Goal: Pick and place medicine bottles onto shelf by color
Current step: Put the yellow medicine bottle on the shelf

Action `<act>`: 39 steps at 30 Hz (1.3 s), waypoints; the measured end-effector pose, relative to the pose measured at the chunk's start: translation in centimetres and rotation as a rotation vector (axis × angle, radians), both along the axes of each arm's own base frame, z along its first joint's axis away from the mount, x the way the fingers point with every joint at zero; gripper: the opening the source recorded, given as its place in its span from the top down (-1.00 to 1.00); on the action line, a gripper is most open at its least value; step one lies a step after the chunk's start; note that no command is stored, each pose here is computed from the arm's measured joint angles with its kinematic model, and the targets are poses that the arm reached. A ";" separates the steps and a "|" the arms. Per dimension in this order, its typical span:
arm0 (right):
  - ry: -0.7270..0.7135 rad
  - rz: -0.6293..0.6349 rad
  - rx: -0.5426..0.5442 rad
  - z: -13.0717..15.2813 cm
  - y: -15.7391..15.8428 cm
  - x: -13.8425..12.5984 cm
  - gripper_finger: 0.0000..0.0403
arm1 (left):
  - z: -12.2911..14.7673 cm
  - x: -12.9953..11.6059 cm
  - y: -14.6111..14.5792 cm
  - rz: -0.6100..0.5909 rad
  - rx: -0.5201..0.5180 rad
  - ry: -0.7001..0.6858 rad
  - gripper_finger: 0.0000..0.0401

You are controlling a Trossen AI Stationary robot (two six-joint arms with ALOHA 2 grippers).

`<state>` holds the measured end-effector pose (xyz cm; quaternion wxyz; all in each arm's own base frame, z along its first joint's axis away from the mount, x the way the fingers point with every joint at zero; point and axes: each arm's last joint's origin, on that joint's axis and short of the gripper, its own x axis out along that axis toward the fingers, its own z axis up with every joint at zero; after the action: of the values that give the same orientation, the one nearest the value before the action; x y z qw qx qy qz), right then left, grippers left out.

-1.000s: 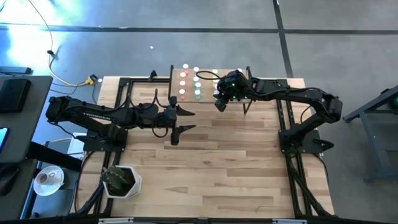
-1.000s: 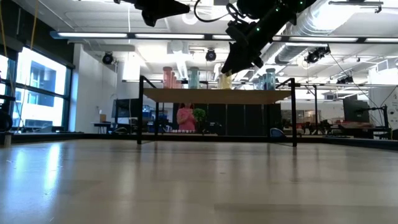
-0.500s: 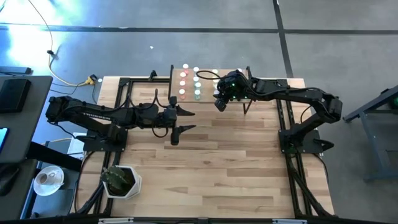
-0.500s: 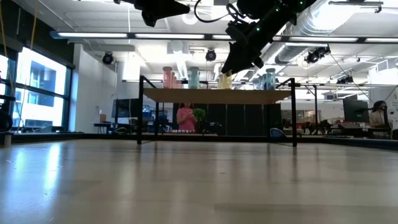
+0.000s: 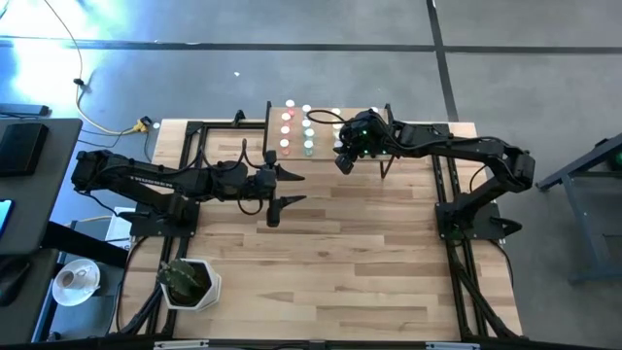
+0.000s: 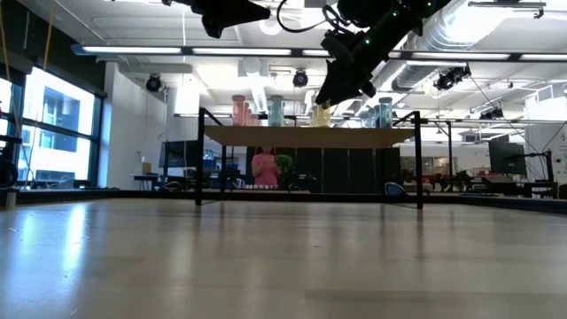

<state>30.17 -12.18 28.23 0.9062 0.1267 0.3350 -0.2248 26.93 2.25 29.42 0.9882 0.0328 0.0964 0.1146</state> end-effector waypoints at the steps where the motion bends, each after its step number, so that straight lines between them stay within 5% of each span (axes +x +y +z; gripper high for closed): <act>1: 0.000 0.000 -0.001 0.0 0.0 0.0 0.45 | 0.0 0.0 0.0 0.000 0.000 0.000 -0.10; 12: 0.002 -0.007 -0.006 0.0 0.0 0.0 0.44 | 0.0 0.0 0.0 0.000 0.000 0.000 -0.10; 39: 0.011 -0.012 0.002 0.4 0.0 0.0 0.03 | 0.0 0.0 0.0 0.000 0.000 0.000 -0.10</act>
<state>30.18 -12.21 28.63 0.9029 0.1285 0.3394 -0.2304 26.93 2.24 29.41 0.9882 0.0328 0.0962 0.1145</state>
